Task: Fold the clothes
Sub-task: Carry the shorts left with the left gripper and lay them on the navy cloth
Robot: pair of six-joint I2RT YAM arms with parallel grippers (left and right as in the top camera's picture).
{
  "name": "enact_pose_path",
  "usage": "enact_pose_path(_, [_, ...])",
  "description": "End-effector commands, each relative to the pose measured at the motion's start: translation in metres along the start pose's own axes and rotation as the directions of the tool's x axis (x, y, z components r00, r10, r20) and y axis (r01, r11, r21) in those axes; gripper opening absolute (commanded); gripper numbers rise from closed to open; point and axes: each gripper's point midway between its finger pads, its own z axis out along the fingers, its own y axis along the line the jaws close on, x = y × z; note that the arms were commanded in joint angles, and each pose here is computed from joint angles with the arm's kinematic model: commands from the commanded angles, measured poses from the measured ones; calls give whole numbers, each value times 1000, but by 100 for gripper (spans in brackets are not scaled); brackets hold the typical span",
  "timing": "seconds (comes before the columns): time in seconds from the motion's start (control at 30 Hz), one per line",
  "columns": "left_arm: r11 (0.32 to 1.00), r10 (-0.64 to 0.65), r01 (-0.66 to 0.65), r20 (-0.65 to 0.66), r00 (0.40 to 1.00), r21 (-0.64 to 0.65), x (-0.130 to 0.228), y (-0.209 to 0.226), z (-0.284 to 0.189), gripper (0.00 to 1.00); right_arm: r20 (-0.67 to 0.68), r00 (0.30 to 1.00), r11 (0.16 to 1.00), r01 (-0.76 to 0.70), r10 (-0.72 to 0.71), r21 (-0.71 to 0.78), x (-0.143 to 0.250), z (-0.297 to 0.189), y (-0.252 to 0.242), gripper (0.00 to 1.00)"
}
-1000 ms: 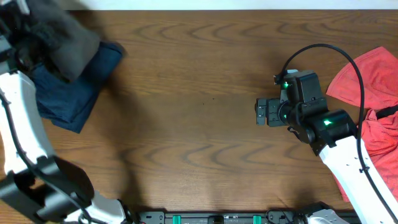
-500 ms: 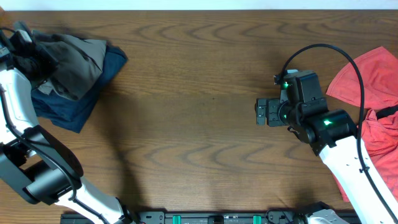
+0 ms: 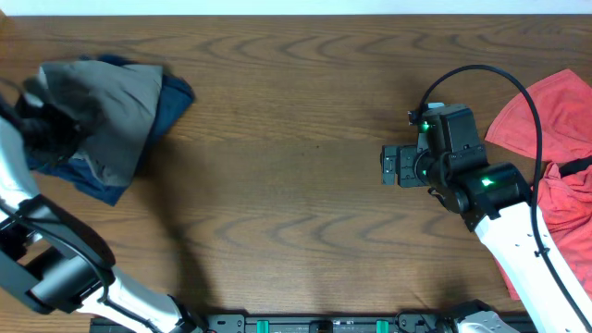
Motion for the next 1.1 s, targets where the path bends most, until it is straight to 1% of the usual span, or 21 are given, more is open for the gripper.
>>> enact_pose_path(0.0, [983, -93, 89, 17, 996, 160, -4, -15, -34, 24, 27, 1000, 1000, -8, 8, 7, -6, -6, -2, 99])
enact_pose_path(0.1, [959, -52, 37, 48, 997, 281, -5, -36, -60, 31, 31, 999, 1000, -8, 8, 8, -7, -6, -2, 99])
enact_pose_path(0.2, [939, 3, -43, 118, 993, 342, -4, -57, -85, 40, 30, 1000, 1000, -9, 9, 8, -7, -6, -2, 99])
enact_pose_path(0.23, [931, 21, -71, 142, 990, 357, -3, -64, -93, 44, 28, 1000, 1000, -8, 8, 9, -6, -6, -2, 99])
enact_pose_path(0.3, [918, 63, -138, 207, 976, 371, -3, -77, -109, 60, 26, 1000, 1000, -9, 8, 9, -6, -6, -2, 99])
enact_pose_path(0.37, [906, 96, -191, 255, 962, 379, -3, -88, -120, 59, 27, 1000, 1000, -9, 8, 9, -6, -6, -2, 99])
enact_pose_path(0.43, [900, 111, -215, 277, 954, 379, -4, -93, -123, 59, 27, 1000, 1000, -9, 8, 9, -6, -6, -2, 99])
enact_pose_path(0.57, [905, 107, -207, 274, 956, 370, -7, -90, -118, 59, 27, 1000, 1000, -9, 8, 9, -6, -6, -2, 99])
enact_pose_path(0.6, [915, 101, -197, 274, 956, 351, -10, -86, -114, 56, 27, 1000, 1000, -9, 8, 9, -6, -6, -2, 99])
enact_pose_path(0.63, [927, 93, -185, 276, 957, 327, -14, -81, -109, 50, 27, 1000, 1000, -8, 8, 9, -6, -6, -2, 99])
enact_pose_path(0.67, [936, 86, -172, 275, 958, 306, -17, -76, -105, 41, 27, 1000, 1000, -9, 8, 9, -6, -6, -2, 99])
enact_pose_path(0.7, [945, 78, -158, 270, 960, 286, -20, -70, -99, 38, 27, 1000, 1000, -9, 8, 9, -6, -6, -2, 99])
enact_pose_path(0.87, [983, 25, -63, 214, 977, 171, -34, -34, -54, 38, 26, 1000, 1000, -9, 9, 9, -6, -6, -2, 99])
enact_pose_path(1.07, [998, -62, 61, 80, 995, 17, -33, 18, 8, 39, 18, 1000, 1000, -9, 8, 12, -4, -6, -3, 99])
